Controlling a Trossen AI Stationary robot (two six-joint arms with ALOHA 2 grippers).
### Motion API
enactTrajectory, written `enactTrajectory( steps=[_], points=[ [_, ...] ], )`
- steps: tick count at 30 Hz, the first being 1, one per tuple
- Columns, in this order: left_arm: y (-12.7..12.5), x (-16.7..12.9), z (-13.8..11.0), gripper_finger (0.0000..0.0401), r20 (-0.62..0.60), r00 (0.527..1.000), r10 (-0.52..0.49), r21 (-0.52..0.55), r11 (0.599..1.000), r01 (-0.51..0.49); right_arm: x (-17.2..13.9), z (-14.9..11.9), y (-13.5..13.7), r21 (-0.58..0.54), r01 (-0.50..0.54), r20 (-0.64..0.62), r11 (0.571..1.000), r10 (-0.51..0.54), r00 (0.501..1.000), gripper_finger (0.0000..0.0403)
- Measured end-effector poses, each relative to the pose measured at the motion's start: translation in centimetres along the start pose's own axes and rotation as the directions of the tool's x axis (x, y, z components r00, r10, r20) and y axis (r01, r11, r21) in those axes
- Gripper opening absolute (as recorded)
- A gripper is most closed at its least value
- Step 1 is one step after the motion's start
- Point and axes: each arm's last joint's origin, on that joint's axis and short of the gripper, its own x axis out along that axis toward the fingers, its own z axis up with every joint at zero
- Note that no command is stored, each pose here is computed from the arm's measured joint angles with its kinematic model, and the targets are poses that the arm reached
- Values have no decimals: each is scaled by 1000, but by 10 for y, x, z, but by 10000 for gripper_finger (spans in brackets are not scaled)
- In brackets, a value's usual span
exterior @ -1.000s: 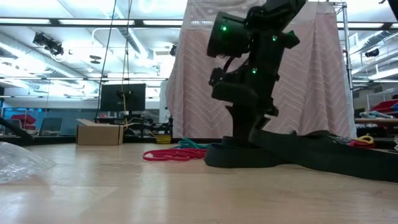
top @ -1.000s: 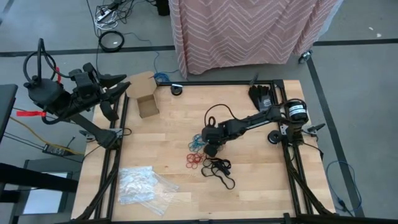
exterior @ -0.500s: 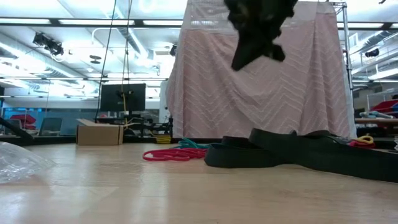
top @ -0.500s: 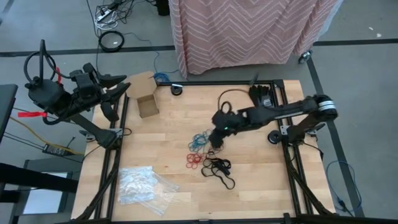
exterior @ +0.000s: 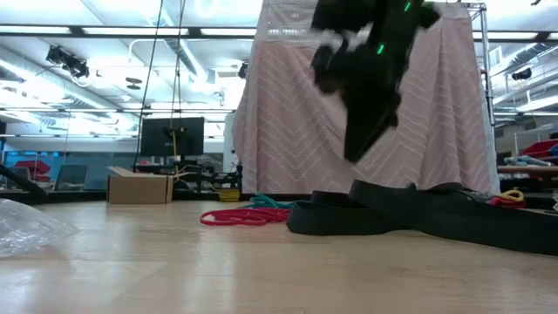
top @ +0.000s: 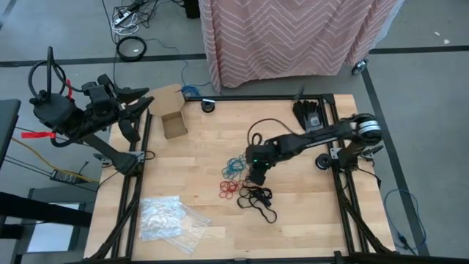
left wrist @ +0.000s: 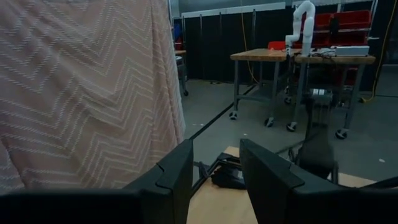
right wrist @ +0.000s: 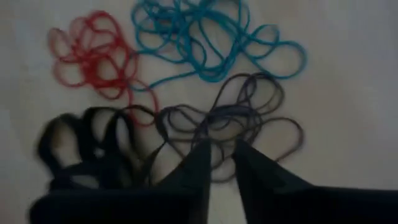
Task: Sort rubber bands
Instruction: Put the black rubber band into the transparent zip bag
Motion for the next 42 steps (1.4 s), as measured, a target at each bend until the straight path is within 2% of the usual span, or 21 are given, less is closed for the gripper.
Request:
enactTrajectory(
  steps=[6, 9, 11, 12, 16, 17, 20, 26, 28, 35, 38, 42],
  points=[
    [0, 0, -1, 141, -3, 1000, 0, 5, 1000, 0, 46, 0, -9, 86, 52, -83, 995, -45, 996, 199],
    [-1, 0, -1, 141, -8, 1000, -1, 15, 1000, 1, 58, -2, -12, 168, 68, -120, 983, -48, 992, 226],
    [-1, 0, -2, 141, -11, 1000, -1, 21, 1000, 1, 59, -2, -11, 199, 76, -121, 977, -52, 991, 213],
    [-1, 0, -2, 141, -11, 1000, -1, 21, 1000, 1, 57, -3, -9, 202, 76, -116, 976, -54, 992, 192],
    [-1, 0, -3, 141, -15, 1000, -1, 28, 1000, 1, 41, -4, 0, 182, 49, -75, 982, -36, 997, 41],
    [-1, 0, -3, 141, -15, 1000, -1, 29, 1000, 2, 35, -5, 2, 179, 28, -73, 983, -15, 997, 22],
    [-1, 0, -4, 141, -22, 1000, -1, 42, 999, 2, 4, -1, 8, 216, -52, -10, 975, 55, 998, 8],
    [-2, 1, -5, 141, -28, 1000, -4, 51, 999, 5, -75, -4, 15, 228, -189, 195, 955, 145, 970, 1],
    [-2, 1, -5, 141, -28, 1000, -3, 52, 999, 5, -93, -7, 15, 230, -204, 238, 951, 149, 960, 1],
    [-2, 1, -7, 141, -37, 999, -3, 42, 999, 4, -97, -10, 14, 193, -168, 239, 967, 120, 964, 6],
    [-2, 1, -7, 141, -37, 999, -3, 32, 999, 4, -97, -8, 16, 155, -177, 261, 972, 132, 956, 34],
    [-3, 1, -7, 141, -38, 999, -2, 20, 1000, 3, -102, -6, 17, 122, -200, 295, 972, 156, 943, 94]
  ],
)
